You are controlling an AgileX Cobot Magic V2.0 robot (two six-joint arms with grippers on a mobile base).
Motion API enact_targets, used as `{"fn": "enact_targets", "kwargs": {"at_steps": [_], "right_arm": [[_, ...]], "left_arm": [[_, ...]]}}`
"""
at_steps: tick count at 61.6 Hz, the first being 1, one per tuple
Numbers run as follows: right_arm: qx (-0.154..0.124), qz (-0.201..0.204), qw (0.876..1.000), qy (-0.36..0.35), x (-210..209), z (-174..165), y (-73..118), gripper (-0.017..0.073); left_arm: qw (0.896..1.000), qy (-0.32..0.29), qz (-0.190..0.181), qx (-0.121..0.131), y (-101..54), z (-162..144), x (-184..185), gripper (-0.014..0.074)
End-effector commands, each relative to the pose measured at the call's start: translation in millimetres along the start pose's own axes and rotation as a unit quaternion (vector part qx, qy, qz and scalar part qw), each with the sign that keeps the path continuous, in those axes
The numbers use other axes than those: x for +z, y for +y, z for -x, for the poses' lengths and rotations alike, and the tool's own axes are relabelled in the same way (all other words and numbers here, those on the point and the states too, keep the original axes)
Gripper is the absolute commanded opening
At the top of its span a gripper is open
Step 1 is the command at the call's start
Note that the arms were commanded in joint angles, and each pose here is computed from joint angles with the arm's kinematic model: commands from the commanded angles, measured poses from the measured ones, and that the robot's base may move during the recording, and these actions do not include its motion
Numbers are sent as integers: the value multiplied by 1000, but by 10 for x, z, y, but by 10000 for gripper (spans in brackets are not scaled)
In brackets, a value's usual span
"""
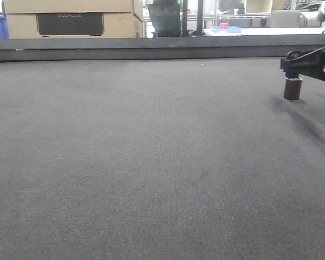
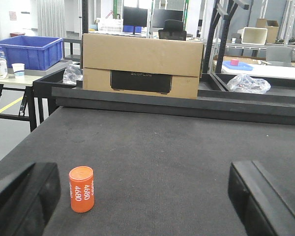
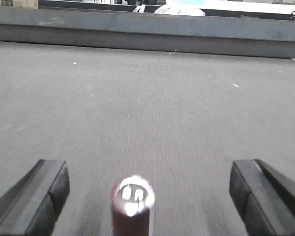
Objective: Place cylindrical capacitor in blue bin on shelf
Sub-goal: 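Close left gripper on orange cylinder and right gripper on capacitor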
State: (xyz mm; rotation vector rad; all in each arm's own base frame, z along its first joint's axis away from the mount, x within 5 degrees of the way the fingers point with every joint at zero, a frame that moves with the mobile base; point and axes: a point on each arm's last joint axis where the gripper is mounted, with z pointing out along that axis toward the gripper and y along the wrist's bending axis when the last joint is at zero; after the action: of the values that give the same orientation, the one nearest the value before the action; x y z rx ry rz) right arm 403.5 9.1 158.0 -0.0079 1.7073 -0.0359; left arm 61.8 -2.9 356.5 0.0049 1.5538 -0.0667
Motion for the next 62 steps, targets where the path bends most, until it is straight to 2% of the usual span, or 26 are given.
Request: {"fn": "enact_targets", "kwargs": {"at_steps": [1, 21, 25, 30, 40, 49, 55, 62], "right_arm": [[-5, 2, 1000, 2, 152, -53, 4, 568], [-6, 5, 999, 44, 443, -388, 28, 568], [-6, 5, 999, 42, 466, -395, 29, 542], [-6, 5, 999, 39, 477, -388, 30, 452], [-6, 4, 999, 33, 481, -365, 29, 132], [-5, 4, 1000, 16, 458, -204, 25, -91], [-3, 3, 1000, -10, 399, 57, 16, -157], [-2, 4, 1000, -30, 268, 388, 4, -163]], "left_arm": [[1000, -8, -4, -5, -6, 34, 2, 602], [1000, -8, -4, -5, -6, 34, 2, 602], [1000, -8, -4, -5, -6, 34, 2, 602], [1000, -8, -4, -5, -6, 34, 2, 602], [1000, -8, -4, -5, -6, 34, 2, 602], [1000, -11, -5, -8, -8, 41, 2, 602], [1000, -9, -5, -9, -8, 37, 2, 602], [1000, -1, -3, -4, -5, 12, 7, 602]]}}
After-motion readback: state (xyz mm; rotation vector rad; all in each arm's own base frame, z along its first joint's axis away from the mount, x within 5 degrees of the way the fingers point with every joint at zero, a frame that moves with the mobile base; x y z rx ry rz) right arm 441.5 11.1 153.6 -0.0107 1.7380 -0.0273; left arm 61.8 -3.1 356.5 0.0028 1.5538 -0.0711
